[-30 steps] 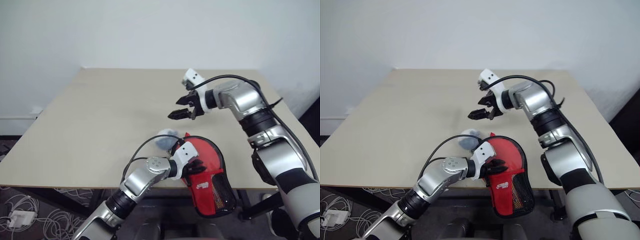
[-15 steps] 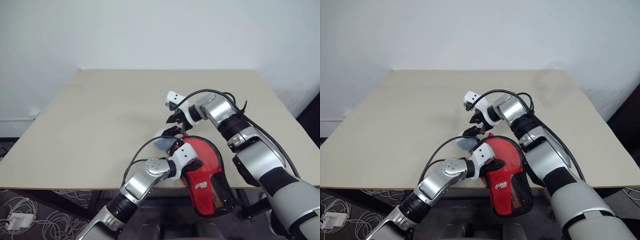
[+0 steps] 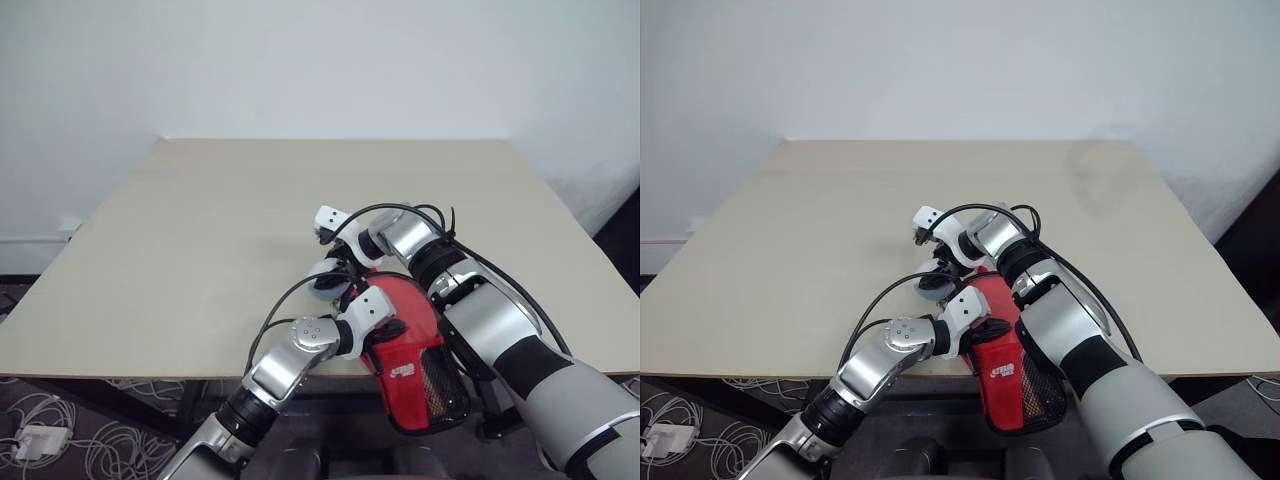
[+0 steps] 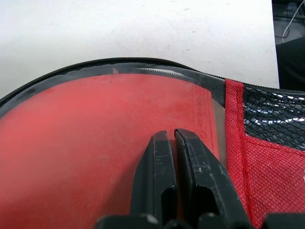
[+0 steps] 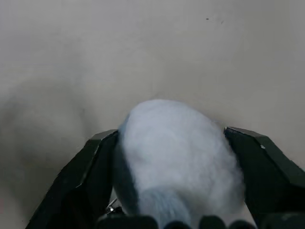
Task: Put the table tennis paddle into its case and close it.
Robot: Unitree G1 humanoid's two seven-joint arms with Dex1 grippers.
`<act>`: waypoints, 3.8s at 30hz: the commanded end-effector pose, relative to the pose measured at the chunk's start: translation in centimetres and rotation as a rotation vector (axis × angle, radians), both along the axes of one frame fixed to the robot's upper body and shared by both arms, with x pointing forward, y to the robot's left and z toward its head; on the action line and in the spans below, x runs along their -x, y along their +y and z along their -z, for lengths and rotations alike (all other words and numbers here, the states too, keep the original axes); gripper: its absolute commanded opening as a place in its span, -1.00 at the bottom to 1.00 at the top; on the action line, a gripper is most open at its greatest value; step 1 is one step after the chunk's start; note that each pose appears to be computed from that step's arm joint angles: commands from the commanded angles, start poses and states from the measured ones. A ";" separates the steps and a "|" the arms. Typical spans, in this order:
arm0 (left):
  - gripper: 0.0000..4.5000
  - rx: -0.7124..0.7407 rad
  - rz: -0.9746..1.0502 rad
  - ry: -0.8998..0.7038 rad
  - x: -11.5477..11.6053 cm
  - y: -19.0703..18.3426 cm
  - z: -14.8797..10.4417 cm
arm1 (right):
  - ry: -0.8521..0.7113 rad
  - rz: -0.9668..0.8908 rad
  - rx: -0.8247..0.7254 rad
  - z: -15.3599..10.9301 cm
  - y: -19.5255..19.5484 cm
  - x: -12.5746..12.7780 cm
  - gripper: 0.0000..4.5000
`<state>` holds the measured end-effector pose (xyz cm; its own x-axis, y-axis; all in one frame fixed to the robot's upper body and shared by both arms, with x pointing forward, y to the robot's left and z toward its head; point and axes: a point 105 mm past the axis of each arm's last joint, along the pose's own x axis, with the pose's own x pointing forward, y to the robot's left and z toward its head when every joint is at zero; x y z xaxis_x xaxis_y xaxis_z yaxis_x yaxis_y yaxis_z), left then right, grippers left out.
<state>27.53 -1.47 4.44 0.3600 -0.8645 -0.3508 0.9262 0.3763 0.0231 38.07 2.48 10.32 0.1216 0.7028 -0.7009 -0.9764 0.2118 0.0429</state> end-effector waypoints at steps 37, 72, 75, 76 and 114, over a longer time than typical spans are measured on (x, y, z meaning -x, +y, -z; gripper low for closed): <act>-0.94 -0.063 -0.053 0.035 -0.9 0.9 1.8 | -0.483 0.227 -0.054 -4.1 0.2 -5.2 -0.97; -0.94 -0.075 -0.007 0.045 -0.8 1.1 2.3 | -0.488 0.514 0.177 -3.5 -16.5 -7.9 -0.97; -0.94 -0.076 -0.002 0.043 -0.8 1.0 2.3 | -0.471 0.542 0.183 -3.5 -18.1 -7.6 -0.97; -0.94 -0.077 -0.001 0.043 -0.8 1.0 2.3 | -0.465 0.549 0.183 -3.5 -18.5 -7.5 -0.97; -0.94 -0.084 0.028 0.045 -1.5 0.9 3.1 | -0.295 0.712 0.280 -3.0 -27.9 3.7 -0.97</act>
<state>29.17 -1.86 3.90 0.3177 -0.8849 -0.3407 0.9445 0.3269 0.0319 34.26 -24.20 11.48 0.6279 0.2367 -0.7414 -0.6163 0.7330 -0.2879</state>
